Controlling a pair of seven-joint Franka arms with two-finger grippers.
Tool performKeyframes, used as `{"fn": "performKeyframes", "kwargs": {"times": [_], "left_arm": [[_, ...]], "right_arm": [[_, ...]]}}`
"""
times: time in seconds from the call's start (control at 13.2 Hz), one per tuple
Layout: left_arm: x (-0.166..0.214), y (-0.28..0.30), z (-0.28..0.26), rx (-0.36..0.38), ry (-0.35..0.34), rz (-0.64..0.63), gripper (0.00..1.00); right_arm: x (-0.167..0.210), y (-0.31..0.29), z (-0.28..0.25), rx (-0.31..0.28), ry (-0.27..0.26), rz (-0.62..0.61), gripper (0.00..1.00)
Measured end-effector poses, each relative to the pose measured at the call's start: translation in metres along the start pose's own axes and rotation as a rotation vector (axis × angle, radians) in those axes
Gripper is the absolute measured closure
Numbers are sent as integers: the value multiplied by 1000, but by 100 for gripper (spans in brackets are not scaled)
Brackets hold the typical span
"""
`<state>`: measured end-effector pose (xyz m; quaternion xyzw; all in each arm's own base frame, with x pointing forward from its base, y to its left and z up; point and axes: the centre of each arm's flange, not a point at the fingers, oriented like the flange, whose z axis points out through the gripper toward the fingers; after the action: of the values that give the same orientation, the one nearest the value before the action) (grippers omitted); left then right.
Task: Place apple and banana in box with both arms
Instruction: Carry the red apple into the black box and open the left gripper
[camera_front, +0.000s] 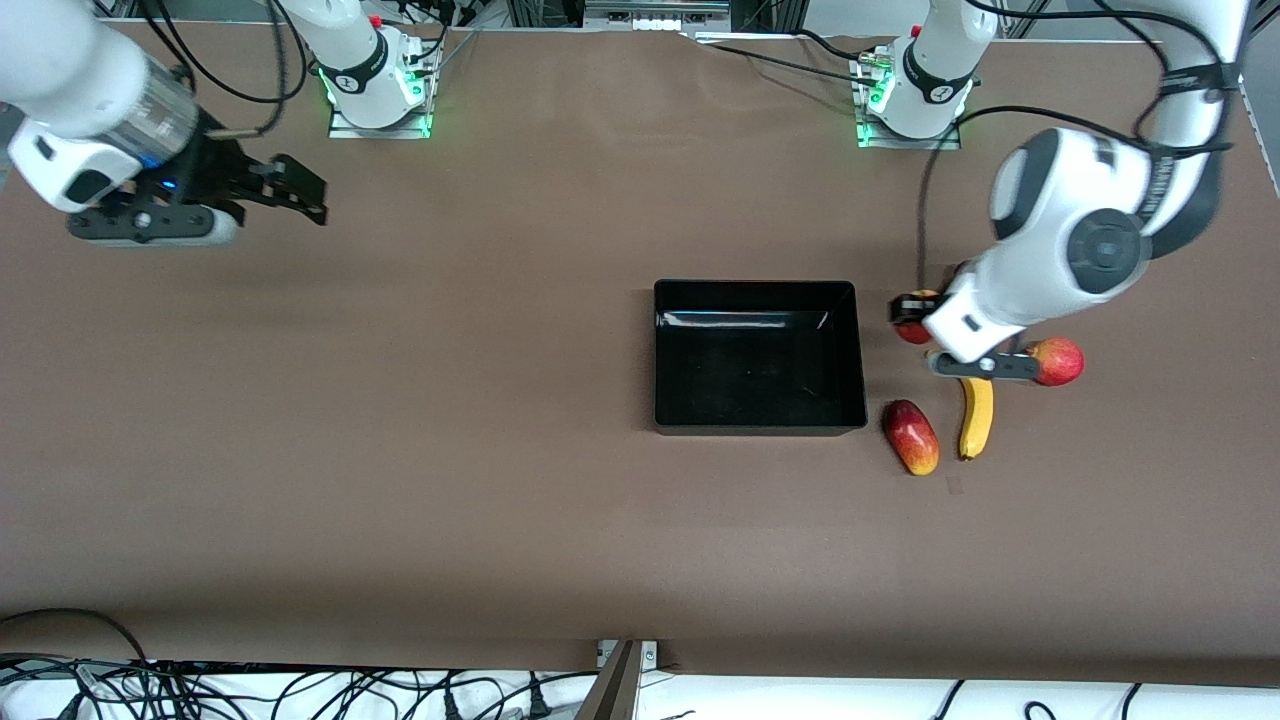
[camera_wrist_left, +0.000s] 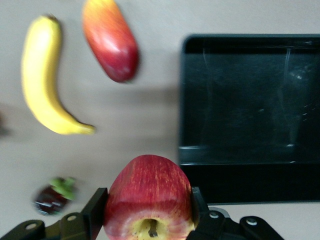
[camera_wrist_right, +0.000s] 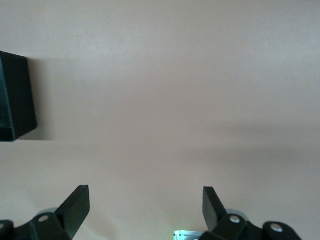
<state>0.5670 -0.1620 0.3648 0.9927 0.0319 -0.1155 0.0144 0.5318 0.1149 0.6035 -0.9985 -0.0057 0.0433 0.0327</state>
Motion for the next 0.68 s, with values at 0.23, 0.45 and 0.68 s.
{"fn": "performKeyframes", "kwargs": {"times": [0.23, 0.45, 0.68], "left_arm": [[9, 54, 66, -26, -26, -85, 28], [20, 59, 108, -39, -53, -109, 28], [20, 69, 131, -38, -73, -103, 28]], "right_arm": [[7, 43, 0, 4, -2, -21, 0], [8, 56, -4, 5, 7, -21, 0], [8, 52, -11, -28, 27, -33, 0]]}}
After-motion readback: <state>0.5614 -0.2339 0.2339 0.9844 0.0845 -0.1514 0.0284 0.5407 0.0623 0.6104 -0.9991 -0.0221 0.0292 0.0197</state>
